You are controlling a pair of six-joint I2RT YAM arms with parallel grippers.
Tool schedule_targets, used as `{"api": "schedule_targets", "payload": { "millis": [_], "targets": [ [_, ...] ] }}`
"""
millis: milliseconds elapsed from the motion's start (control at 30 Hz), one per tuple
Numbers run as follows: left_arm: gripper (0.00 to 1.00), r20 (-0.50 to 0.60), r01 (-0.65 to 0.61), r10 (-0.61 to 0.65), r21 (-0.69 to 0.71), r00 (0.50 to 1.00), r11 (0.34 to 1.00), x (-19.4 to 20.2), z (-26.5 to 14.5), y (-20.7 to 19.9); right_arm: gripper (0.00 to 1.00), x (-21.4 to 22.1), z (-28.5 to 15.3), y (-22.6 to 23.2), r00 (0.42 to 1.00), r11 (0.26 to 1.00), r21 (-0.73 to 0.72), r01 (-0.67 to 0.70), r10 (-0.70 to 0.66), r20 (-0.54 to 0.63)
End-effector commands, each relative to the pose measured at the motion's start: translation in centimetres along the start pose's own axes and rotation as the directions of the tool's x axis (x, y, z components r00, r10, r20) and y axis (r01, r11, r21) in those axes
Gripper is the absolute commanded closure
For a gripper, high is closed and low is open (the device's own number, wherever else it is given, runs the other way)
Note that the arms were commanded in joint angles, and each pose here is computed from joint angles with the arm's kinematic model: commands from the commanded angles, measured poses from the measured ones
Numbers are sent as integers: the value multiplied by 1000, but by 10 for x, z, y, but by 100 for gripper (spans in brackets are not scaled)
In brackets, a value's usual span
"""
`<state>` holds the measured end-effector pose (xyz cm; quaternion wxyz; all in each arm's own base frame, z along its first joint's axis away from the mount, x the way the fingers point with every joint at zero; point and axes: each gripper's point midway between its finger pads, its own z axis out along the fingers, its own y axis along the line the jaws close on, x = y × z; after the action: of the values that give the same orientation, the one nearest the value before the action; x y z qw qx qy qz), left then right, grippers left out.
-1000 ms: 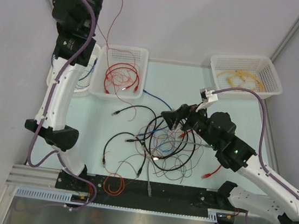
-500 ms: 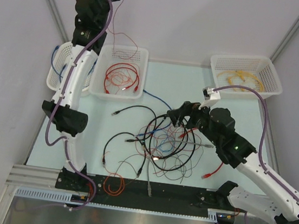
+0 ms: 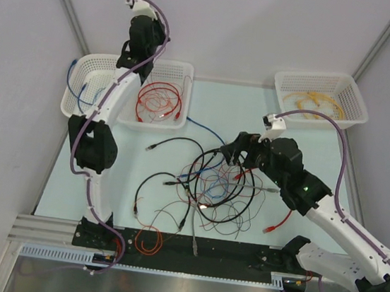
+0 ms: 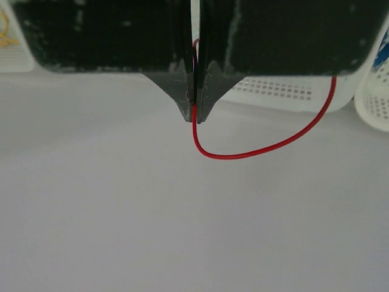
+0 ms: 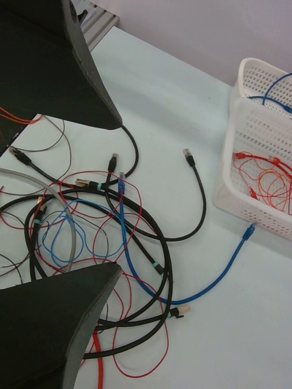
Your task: Untangle the cables
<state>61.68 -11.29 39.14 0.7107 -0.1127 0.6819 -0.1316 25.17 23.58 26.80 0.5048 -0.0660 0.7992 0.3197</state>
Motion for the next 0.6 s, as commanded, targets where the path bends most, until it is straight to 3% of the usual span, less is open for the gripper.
{"api": "schedule_targets", "payload": {
  "millis": [0,100,133,167,267,333,500,567],
  "targets": [
    [100,54,-28,34,-106,998,994,-22,-12,20,3,1,0,0,1000,1000,5,-13,13,-14],
    [98,48,-62,67,-93,997,994,-17,-12,21,3,6,1,-2,999,1000,7,-22,22,-24],
    [72,20,-76,78,-88,997,993,-12,-11,20,3,7,2,-2,999,1000,8,-28,28,-26],
    [58,-22,-87,86,-74,996,993,-1,-8,19,3,7,3,-2,999,1000,6,-31,31,-25],
    [19,-17,-81,81,-34,997,996,-14,-17,9,3,6,2,1,999,999,-5,-38,38,-21],
    [1,9,-67,67,-15,998,998,-21,-25,5,3,5,2,0,999,999,-3,-32,32,-16],
    [0,121,-75,70,41,990,996,-80,-70,-18,2,-3,-6,-16,1000,997,70,23,-24,17],
    [0,136,-92,81,81,987,992,-87,-86,-33,3,-6,-10,-17,999,997,73,20,-22,29]
  ]
}}
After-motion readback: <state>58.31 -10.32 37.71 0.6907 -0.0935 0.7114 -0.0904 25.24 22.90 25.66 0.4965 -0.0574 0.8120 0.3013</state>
